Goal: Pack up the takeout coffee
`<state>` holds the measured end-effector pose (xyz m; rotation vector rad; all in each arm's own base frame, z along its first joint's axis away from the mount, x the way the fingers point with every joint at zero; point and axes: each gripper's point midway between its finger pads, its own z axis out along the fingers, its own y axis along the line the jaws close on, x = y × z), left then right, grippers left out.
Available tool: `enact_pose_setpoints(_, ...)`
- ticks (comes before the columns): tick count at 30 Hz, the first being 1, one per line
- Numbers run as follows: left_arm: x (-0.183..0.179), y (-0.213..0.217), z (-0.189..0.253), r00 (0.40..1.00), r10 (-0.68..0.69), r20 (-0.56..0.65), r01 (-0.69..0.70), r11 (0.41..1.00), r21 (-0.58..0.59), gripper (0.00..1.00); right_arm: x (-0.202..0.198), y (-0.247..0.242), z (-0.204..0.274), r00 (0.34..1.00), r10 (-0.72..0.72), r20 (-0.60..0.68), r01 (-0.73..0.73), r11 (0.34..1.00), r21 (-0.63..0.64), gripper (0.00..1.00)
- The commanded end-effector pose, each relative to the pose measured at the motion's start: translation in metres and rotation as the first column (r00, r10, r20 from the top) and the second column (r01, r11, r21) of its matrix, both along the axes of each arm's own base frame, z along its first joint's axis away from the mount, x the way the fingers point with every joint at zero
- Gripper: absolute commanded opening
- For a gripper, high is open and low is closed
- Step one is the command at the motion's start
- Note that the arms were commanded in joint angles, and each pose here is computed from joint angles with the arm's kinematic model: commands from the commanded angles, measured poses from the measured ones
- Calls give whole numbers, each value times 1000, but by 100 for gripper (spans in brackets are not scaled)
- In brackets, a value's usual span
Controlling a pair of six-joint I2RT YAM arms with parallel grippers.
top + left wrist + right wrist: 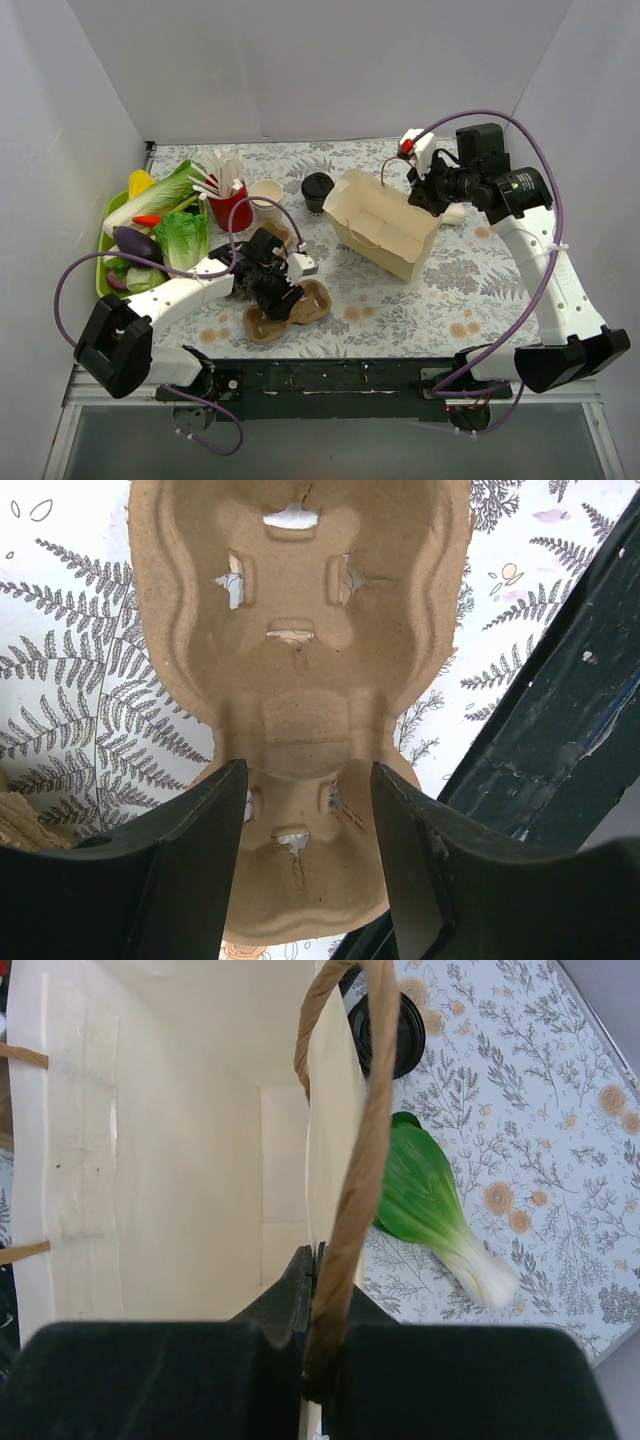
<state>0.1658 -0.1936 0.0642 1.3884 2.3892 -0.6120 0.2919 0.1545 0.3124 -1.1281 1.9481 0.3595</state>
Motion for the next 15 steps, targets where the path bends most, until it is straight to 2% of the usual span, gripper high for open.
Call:
enact_pose_setpoints(1,3,-2,-4,1000,4,27,-4,1000,8,51,4,0,12,998,2,64,-3,1000,15,1)
enact_pose_setpoints(15,8,-5,-10,997,30,78,-34,998,46,48,7,-1,8,998,-3,67,3,1000,3,1)
